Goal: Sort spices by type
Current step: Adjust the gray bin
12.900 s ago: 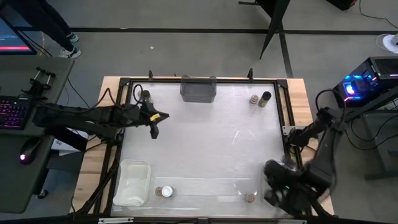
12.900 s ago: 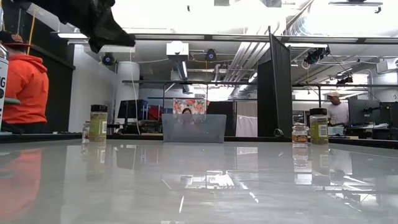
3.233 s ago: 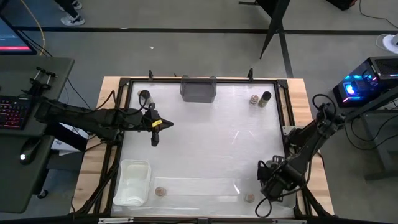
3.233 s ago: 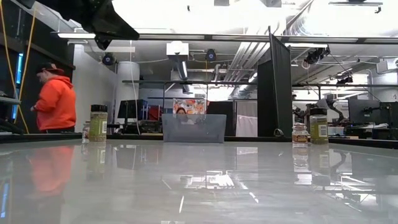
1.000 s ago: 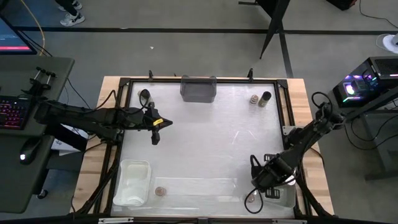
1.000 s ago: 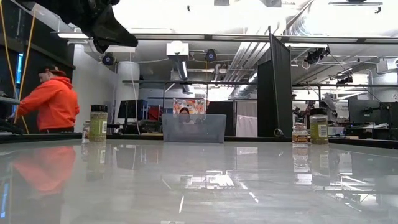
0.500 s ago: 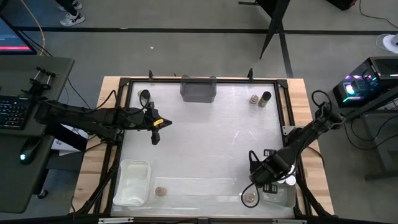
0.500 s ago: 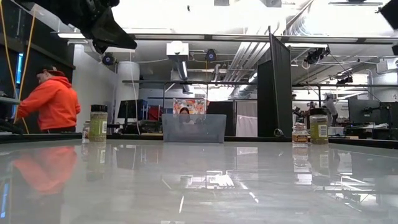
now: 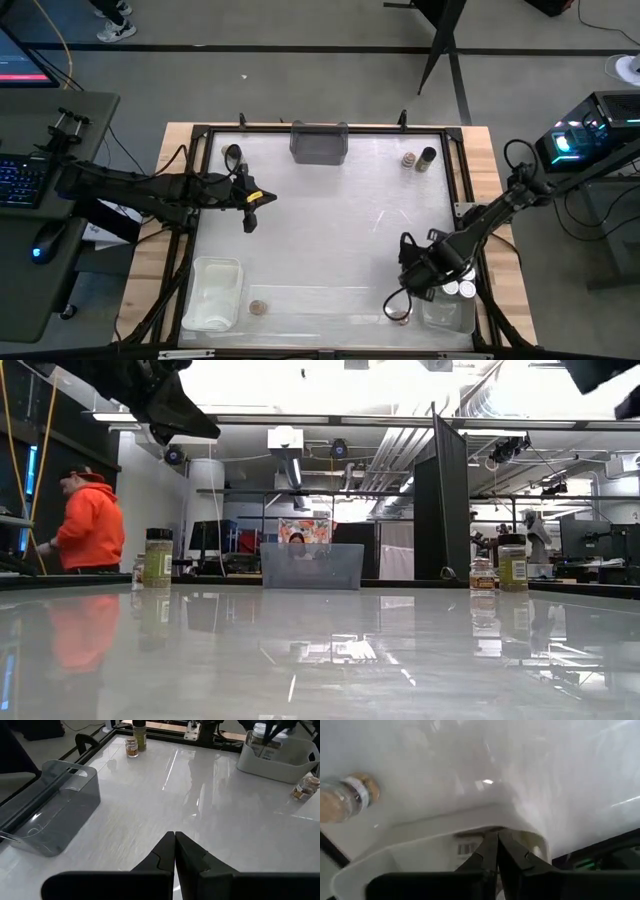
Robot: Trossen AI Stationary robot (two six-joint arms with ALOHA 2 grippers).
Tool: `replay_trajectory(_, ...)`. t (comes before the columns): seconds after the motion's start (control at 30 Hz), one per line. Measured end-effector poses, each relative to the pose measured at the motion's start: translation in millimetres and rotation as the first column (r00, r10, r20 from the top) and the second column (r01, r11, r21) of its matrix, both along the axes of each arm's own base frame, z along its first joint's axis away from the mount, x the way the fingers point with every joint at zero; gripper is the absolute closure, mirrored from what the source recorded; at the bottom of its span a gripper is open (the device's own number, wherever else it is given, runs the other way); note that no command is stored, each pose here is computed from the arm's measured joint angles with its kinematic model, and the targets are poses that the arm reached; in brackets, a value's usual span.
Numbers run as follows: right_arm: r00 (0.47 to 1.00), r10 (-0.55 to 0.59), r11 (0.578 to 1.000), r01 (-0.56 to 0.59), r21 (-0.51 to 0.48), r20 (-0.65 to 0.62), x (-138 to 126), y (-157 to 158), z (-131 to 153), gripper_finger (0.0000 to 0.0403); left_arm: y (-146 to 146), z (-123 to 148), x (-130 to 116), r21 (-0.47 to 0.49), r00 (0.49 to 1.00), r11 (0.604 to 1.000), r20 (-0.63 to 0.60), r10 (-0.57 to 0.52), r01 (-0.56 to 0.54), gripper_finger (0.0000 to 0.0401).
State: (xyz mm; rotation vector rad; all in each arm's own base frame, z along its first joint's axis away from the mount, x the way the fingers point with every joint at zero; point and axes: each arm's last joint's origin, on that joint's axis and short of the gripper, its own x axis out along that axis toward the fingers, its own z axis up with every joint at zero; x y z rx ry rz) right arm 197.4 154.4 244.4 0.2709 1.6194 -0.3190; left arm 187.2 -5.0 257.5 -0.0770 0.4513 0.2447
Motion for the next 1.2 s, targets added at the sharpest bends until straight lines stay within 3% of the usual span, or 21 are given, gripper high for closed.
replay_trajectory(0.43, 0.994, 0.028, 0.994, -0.016, 0.11, -0.105, 3.6, -14.6, -17.9, 0.0403, 0.0, 0.0, 0.0, 0.0, 1.0, 1.0, 0.0, -0.001, 0.001, 0.0401)
replay_trajectory(0.87, 0.992, 0.032, 0.997, -0.022, 0.08, -0.123, -0.2, -21.3, -34.6, 0.0403, 0.0, 0.0, 0.0, 0.008, 1.0, 1.0, -0.003, -0.005, 0.005, 0.0401)
replay_trajectory(1.2, 0.975, 0.224, 0.969, -0.222, 0.104, -0.004, 8.0, -17.5, -35.4, 0.0403, 0.0, 0.0, 0.0, 0.001, 1.0, 1.0, -0.001, -0.001, 0.001, 0.0401)
